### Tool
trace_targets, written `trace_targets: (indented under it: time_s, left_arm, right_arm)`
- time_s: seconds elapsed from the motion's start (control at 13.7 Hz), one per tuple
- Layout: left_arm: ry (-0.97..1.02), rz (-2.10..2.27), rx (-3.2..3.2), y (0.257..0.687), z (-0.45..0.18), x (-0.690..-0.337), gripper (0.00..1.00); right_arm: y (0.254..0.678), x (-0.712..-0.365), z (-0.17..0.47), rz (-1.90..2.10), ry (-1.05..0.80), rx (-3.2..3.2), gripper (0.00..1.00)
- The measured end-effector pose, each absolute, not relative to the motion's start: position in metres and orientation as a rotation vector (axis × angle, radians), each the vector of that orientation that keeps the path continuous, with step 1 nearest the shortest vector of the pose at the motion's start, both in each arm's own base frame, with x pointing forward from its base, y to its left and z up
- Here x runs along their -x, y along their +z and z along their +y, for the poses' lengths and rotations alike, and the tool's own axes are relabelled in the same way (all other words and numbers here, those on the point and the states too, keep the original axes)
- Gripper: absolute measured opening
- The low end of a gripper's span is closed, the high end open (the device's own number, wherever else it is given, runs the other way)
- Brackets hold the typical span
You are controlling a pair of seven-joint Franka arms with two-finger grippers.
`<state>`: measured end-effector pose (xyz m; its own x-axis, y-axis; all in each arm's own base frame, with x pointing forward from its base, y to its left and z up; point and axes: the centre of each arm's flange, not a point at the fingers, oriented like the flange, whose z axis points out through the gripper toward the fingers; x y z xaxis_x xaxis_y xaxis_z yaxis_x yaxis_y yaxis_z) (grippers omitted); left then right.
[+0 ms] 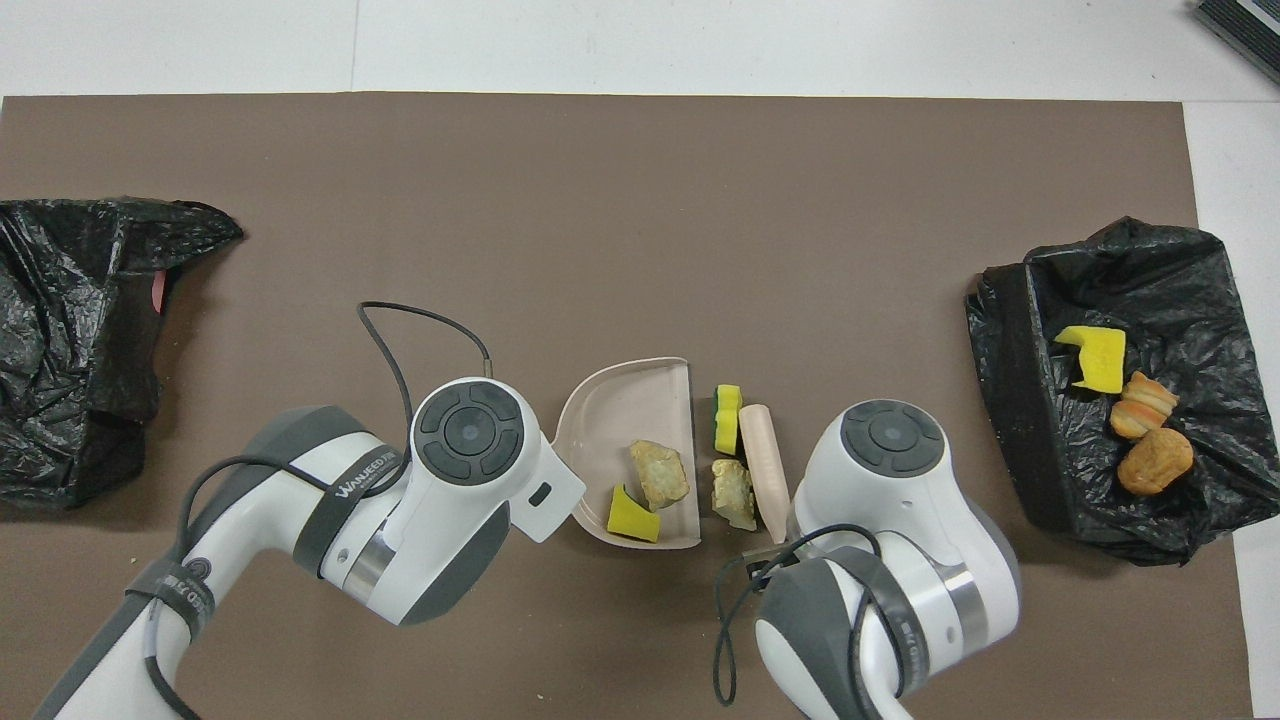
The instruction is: Sweep and dump trash in bin
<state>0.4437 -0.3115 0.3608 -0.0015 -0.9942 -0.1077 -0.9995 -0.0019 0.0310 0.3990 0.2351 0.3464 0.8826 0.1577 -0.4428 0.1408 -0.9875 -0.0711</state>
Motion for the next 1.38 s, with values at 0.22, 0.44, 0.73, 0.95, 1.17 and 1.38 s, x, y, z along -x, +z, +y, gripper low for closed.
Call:
trace_targets:
  time_s: [0.22, 0.44, 0.73, 0.95, 1.17, 1.38]
  left_arm:
    - [0.152, 2.179, 2.182, 0.360, -0.311, -0.444, 0.31]
    - [0.141, 2.169, 2.209, 0.360, -0.308, -0.446, 0.31]
    - [0.099, 2.181, 2.271, 0.358, -0.290, -0.459, 0.31]
    - [0.067, 2.209, 2.263, 0.358, -0.278, -0.467, 0.31]
    - [0.052, 2.246, 2.231, 0.357, -0.275, -0.470, 0.31]
    - [0.047, 2.270, 2.208, 0.357, -0.267, -0.475, 0.31]
  right_arm:
    - [0.349, -0.402, 0.279, -0.233, 0.707, 2.970, 0.26]
    - [0.362, -0.393, 0.316, -0.276, 0.678, 2.971, 0.26]
    - [0.379, -0.385, 0.333, -0.411, 0.674, 3.055, 0.26]
    - [0.391, -0.384, 0.331, -0.466, 0.703, 3.123, 0.26]
    - [0.410, -0.392, 0.335, -0.355, 0.656, 3.149, 0.26]
    - [0.430, -0.399, 0.327, -0.268, 0.624, 3.161, 0.26]
